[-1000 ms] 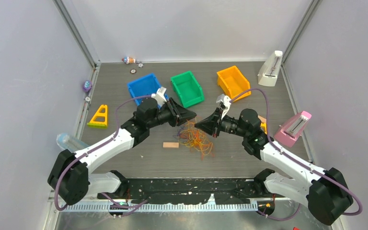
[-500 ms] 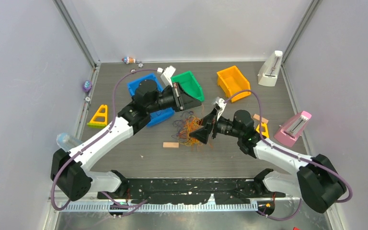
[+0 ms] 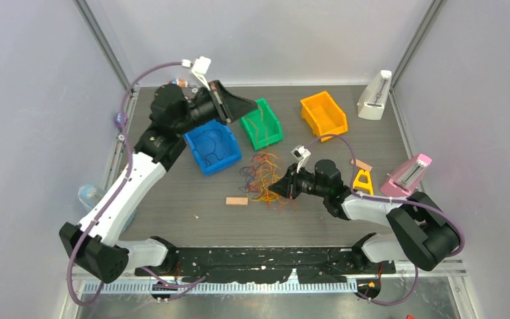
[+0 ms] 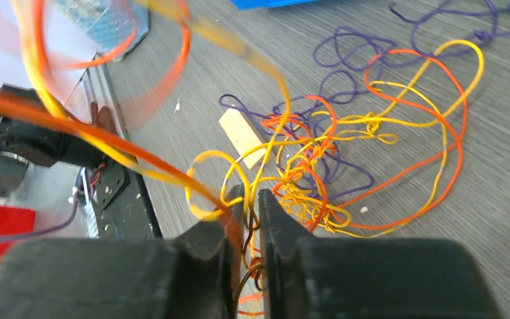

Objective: Untangle the cables
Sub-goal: Untie the cable.

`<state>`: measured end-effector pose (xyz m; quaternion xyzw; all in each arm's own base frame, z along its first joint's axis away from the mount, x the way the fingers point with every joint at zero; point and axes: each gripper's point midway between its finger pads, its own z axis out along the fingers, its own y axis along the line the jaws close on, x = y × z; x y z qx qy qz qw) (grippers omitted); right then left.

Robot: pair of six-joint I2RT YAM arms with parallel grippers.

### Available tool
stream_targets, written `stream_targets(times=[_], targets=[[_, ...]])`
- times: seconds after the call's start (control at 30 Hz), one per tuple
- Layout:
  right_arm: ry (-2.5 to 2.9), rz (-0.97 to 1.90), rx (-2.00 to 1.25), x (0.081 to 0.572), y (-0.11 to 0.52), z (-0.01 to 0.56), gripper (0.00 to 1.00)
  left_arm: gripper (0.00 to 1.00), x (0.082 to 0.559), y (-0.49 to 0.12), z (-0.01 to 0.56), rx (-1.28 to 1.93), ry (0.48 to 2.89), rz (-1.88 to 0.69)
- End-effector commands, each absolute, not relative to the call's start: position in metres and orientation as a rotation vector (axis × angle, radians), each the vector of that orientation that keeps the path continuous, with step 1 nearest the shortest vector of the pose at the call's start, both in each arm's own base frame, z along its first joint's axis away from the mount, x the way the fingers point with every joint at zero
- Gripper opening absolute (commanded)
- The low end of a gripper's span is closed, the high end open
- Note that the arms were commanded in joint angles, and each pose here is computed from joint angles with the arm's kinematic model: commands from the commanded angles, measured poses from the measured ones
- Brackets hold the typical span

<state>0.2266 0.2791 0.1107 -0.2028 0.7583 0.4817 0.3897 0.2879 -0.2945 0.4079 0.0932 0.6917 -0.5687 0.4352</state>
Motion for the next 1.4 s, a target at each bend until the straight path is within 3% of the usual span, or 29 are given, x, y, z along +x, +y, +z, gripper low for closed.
stream_targets(times=[0.0, 0.33, 0.4, 0.47, 0.5, 0.6, 0.63, 0.77, 0.97, 1.07, 1.37], targets=[[2.009, 1.074, -0.325, 0.248, 0.258, 0.094, 0.13, 0.00, 0.286, -0.247, 0.475, 0.242, 1.543, -1.239], [2.302, 0.476, 0.191, 0.276, 0.140, 0.031, 0.18, 0.00, 0.302, -0.137, 0.497, -0.027, 1.465, -0.721], [2.295, 0.392, 0.283, 0.279, 0.125, 0.032, 0.23, 0.00, 0.302, -0.115, 0.494, -0.107, 1.460, -0.619], [2.283, 0.304, 0.371, 0.281, 0.110, 0.036, 0.35, 0.00, 0.301, -0.096, 0.493, -0.166, 1.445, -0.534], [2.274, 0.258, 0.414, 0.282, 0.102, 0.037, 0.49, 0.00, 0.299, -0.091, 0.493, -0.180, 1.438, -0.514], [2.223, 0.236, 0.415, 0.285, 0.096, 0.053, 0.63, 0.00, 0.300, -0.096, 0.491, -0.151, 1.440, -0.523], [2.205, 0.237, 0.415, 0.286, 0.095, 0.058, 0.74, 0.00, 0.302, -0.099, 0.489, -0.142, 1.451, -0.531], [2.133, 0.331, 0.294, 0.295, 0.110, 0.086, 0.86, 0.00, 0.308, -0.113, 0.489, -0.088, 1.464, -0.579], [1.948, 0.715, -0.121, 0.293, 0.179, 0.141, 0.90, 0.00, 0.306, -0.132, 0.513, 0.001, 1.423, -0.664], [1.896, 0.805, -0.245, 0.293, 0.204, 0.157, 0.97, 0.00, 0.306, -0.133, 0.525, 0.009, 1.402, -0.676], [1.888, 0.872, -0.366, 0.325, 0.268, 0.163, 1.00, 0.00, 0.300, -0.132, 0.559, 0.016, 1.348, -0.683]])
